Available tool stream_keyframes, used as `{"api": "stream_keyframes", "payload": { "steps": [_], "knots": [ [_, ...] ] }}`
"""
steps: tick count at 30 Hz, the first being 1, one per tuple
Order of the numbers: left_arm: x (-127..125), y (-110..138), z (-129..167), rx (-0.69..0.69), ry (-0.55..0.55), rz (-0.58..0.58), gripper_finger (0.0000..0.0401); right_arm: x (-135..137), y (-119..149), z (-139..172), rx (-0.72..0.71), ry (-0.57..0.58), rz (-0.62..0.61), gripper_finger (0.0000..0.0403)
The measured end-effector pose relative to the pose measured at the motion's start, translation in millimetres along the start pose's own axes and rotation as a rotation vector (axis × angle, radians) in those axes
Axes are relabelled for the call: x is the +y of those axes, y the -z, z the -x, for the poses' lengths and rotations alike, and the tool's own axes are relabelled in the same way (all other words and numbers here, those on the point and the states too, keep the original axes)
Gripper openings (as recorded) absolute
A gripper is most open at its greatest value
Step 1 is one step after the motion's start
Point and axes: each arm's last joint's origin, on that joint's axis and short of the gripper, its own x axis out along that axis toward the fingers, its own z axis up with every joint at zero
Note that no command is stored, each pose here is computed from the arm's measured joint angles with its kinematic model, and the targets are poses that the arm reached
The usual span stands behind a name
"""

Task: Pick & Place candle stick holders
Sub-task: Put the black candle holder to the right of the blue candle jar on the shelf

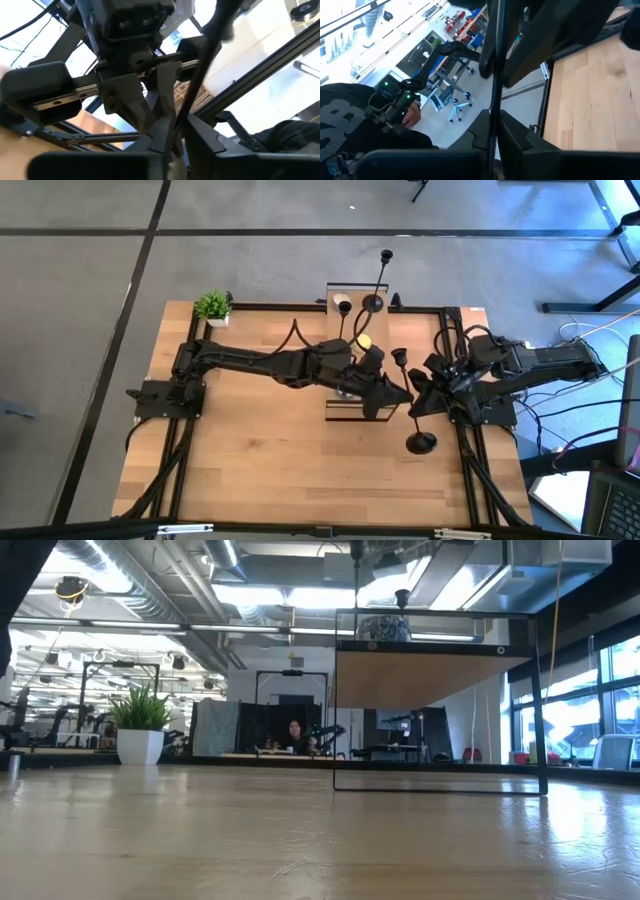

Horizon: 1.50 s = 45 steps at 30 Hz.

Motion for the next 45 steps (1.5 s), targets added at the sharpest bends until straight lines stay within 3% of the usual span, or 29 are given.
{"api": "stream_keyframes", "payload": {
  "steps": [7, 10, 14, 21, 25, 32, 36, 45],
  "knots": [
    [-8.3, -1.8, 5.0, -0.009, -0.004, 0.037, 0.0127, -0.6, -0.3, 0.0, -0.017, 0.022, 0.035, 0.0014],
    [-16.2, -2.4, 8.7, -0.025, -0.015, 0.041, 0.0155, -2.5, -1.4, 0.3, -0.065, 0.085, 0.063, 0.0014],
    [-20.3, 1.8, 16.5, -0.003, -0.130, 0.049, 0.0177, -7.2, -2.3, 1.0, -0.134, 0.215, 0.117, 0.0014],
    [-48.1, 13.2, 46.2, -0.014, -0.388, 0.058, 0.0181, -14.5, -2.7, 3.5, -0.248, 0.505, 0.261, 0.0012],
    [-75.4, 20.1, 69.0, -0.159, -0.556, 0.013, 0.0181, -15.4, -2.7, 4.0, -0.309, 0.667, 0.354, 0.0012],
    [-116.5, 55.3, 100.7, -0.445, -0.825, -0.103, 0.0182, -15.7, 5.6, -11.2, -0.363, 0.831, 0.355, 0.0012],
    [-131.6, 73.0, 110.6, -0.545, -0.868, -0.132, 0.0182, -17.0, 14.9, -30.5, -0.364, 0.874, 0.337, 0.0012],
    [-133.6, 89.6, 114.1, -0.510, -0.914, -0.232, 0.0182, -20.5, 32.0, -47.9, -0.375, 1.008, 0.335, 0.0012]
  ]
}}
